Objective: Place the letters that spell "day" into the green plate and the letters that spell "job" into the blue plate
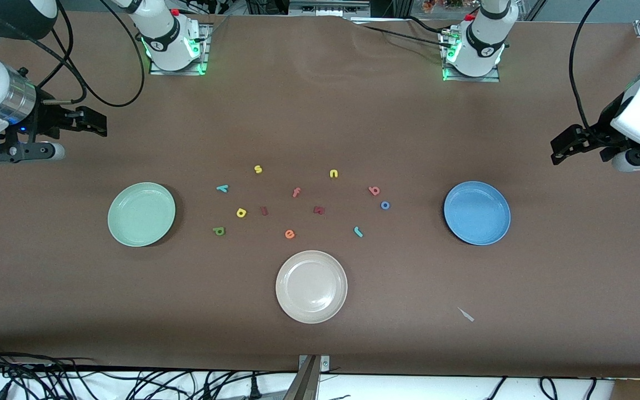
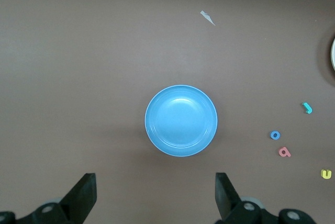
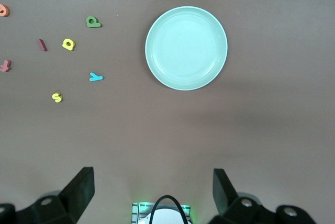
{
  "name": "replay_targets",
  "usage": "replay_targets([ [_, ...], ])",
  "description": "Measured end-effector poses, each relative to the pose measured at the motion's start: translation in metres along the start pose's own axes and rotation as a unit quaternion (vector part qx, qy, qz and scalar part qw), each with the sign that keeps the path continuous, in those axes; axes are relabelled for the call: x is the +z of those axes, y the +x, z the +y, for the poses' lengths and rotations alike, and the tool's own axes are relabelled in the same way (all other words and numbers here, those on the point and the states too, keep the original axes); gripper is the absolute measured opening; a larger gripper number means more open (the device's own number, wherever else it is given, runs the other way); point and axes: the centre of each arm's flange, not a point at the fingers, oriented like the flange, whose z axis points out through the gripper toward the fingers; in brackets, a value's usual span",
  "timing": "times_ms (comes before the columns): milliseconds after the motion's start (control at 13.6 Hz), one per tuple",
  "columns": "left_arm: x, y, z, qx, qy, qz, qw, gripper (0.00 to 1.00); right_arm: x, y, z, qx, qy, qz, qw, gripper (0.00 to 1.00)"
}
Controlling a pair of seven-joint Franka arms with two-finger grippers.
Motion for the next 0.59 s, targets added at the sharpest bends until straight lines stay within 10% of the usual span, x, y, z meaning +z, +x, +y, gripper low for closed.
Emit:
replay_targets([
  [586,0.0,0.0,0.0,0.0,0.0,0.0,1.0,1.0,0.0,0.0,0.012,0.011,0.002,0.0,1.0,1.0],
])
